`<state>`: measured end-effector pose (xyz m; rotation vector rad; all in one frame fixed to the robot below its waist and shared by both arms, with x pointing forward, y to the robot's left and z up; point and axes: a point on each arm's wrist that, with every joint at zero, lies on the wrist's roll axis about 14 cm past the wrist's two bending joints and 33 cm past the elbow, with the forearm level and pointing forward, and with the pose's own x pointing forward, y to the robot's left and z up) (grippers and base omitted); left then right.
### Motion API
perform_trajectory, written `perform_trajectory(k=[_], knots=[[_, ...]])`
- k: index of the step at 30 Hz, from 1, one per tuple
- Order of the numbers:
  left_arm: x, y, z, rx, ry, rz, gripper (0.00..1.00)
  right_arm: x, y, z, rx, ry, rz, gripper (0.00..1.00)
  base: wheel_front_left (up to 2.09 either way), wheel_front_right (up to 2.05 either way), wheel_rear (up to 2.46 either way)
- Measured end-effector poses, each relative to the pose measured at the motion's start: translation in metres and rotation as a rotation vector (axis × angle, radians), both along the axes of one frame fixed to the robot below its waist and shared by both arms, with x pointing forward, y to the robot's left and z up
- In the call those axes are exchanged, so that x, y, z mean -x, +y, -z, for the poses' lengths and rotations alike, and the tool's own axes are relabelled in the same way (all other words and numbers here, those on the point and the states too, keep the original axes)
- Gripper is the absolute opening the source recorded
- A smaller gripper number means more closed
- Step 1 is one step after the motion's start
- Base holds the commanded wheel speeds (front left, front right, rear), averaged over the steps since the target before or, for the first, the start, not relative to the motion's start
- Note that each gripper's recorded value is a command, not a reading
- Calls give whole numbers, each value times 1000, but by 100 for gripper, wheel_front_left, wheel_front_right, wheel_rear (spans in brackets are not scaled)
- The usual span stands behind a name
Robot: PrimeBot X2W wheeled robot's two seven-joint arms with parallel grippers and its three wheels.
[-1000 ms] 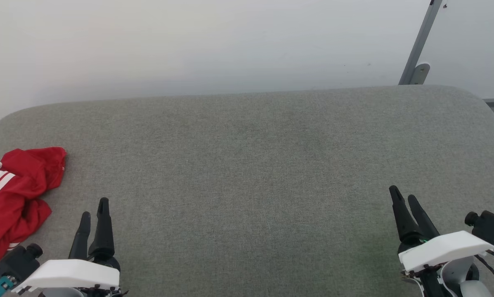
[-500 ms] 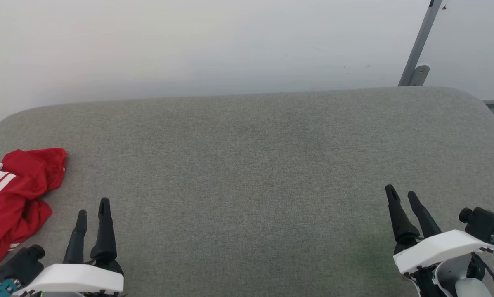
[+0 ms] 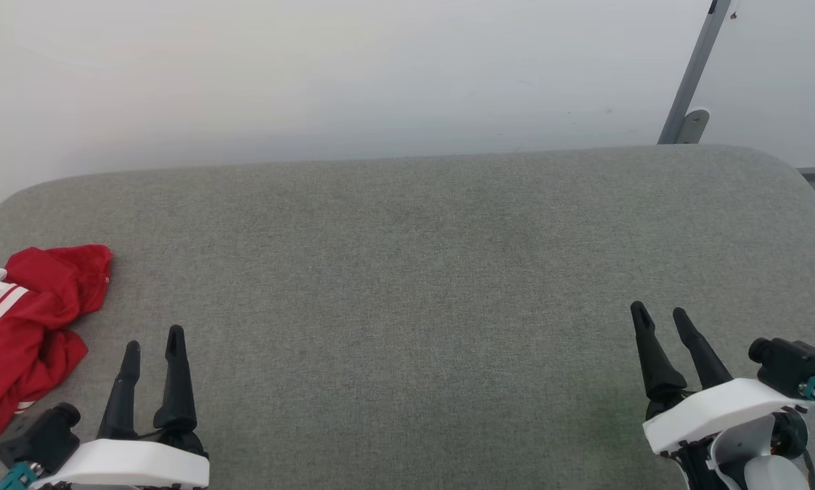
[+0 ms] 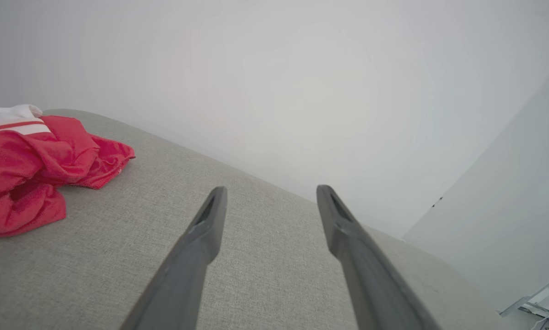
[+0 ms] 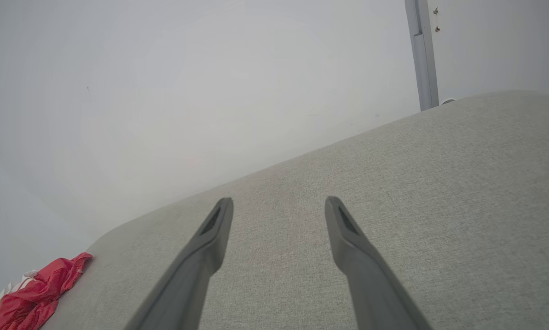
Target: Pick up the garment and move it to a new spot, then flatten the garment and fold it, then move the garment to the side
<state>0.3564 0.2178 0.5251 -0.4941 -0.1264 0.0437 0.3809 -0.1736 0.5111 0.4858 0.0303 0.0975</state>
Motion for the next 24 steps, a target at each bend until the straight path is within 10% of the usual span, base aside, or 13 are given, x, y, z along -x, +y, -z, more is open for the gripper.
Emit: perform_trajectory(k=[24], knots=[[4,-5,-8,-181,-40,21,100,0,5,-9,178,-53,-26,100,0,0,0]])
